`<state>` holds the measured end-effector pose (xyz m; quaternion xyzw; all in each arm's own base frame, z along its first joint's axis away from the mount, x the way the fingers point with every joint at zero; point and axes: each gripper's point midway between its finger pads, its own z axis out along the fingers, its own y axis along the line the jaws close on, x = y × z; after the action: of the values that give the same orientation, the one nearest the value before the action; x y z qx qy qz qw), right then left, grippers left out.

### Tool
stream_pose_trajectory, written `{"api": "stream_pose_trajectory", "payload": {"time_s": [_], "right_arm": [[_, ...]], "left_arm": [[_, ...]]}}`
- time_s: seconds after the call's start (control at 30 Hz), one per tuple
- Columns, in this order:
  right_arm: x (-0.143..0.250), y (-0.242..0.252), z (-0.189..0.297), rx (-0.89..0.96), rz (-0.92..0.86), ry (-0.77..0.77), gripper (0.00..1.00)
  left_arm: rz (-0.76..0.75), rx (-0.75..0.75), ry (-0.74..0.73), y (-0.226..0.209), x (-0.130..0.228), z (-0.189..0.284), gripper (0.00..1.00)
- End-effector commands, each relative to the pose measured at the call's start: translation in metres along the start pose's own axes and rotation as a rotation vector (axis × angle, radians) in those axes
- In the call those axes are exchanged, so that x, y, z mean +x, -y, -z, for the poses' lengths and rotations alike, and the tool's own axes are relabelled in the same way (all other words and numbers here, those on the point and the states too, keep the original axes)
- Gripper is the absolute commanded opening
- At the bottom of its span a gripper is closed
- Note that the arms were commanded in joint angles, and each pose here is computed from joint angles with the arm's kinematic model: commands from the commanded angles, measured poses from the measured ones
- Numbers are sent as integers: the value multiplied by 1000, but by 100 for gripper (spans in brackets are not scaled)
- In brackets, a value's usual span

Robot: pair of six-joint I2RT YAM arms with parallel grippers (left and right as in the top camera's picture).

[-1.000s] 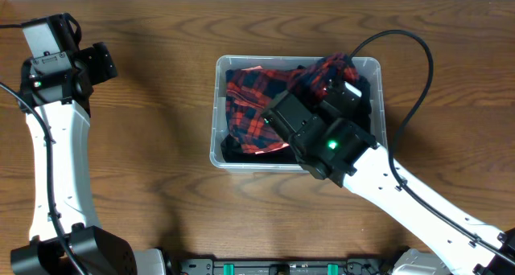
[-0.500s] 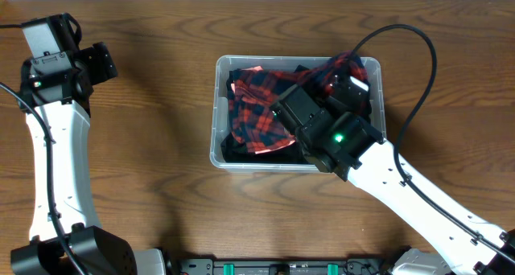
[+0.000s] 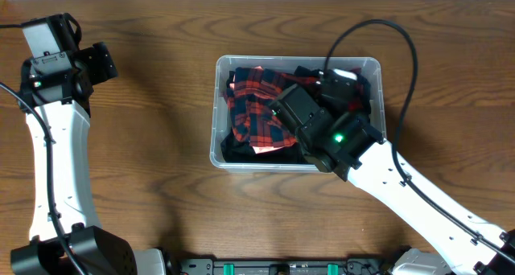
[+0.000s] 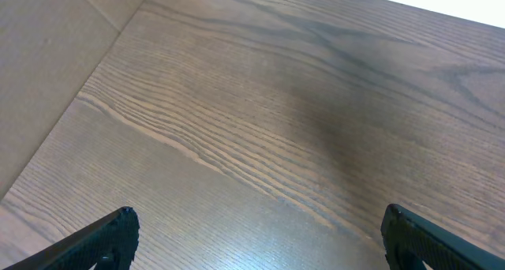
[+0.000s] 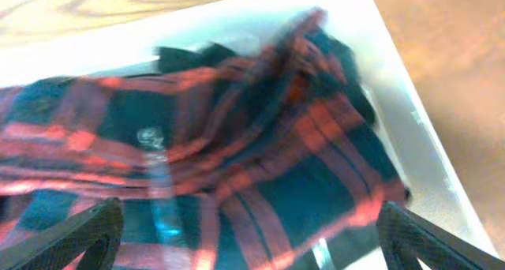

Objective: Pack container
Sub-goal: 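Press and spread the plaid shirt flat with the right gripper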

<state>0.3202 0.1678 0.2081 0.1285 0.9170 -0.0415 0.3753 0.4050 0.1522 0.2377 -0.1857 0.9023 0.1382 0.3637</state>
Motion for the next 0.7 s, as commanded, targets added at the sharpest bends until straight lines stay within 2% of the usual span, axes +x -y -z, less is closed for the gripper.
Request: {"api": "stream_pose_trajectory", "payload": {"time_s": [0.0,0.1,0.13,0.2,0.4,0.67], "right_arm": [[-8,-22,4,-114,320,7,86],[-8,-53,10,-273,459,18,48],[-9,-62,13,-315,466,27,30],[-13,-68,14,-336,450,47,1],[-11,-88,7,-393,454,52,1],[65,-124,-36,-516,569,-201,1]], "left_arm": [[1,-10,3,-3,-1,0,98],[1,-10,3,-3,-1,0,98],[1,-10,3,-3,-1,0,98],[1,-11,3,-3,-1,0,98],[1,-10,3,-3,-1,0,98],[1,-10,3,-2,-1,0,98]]}}
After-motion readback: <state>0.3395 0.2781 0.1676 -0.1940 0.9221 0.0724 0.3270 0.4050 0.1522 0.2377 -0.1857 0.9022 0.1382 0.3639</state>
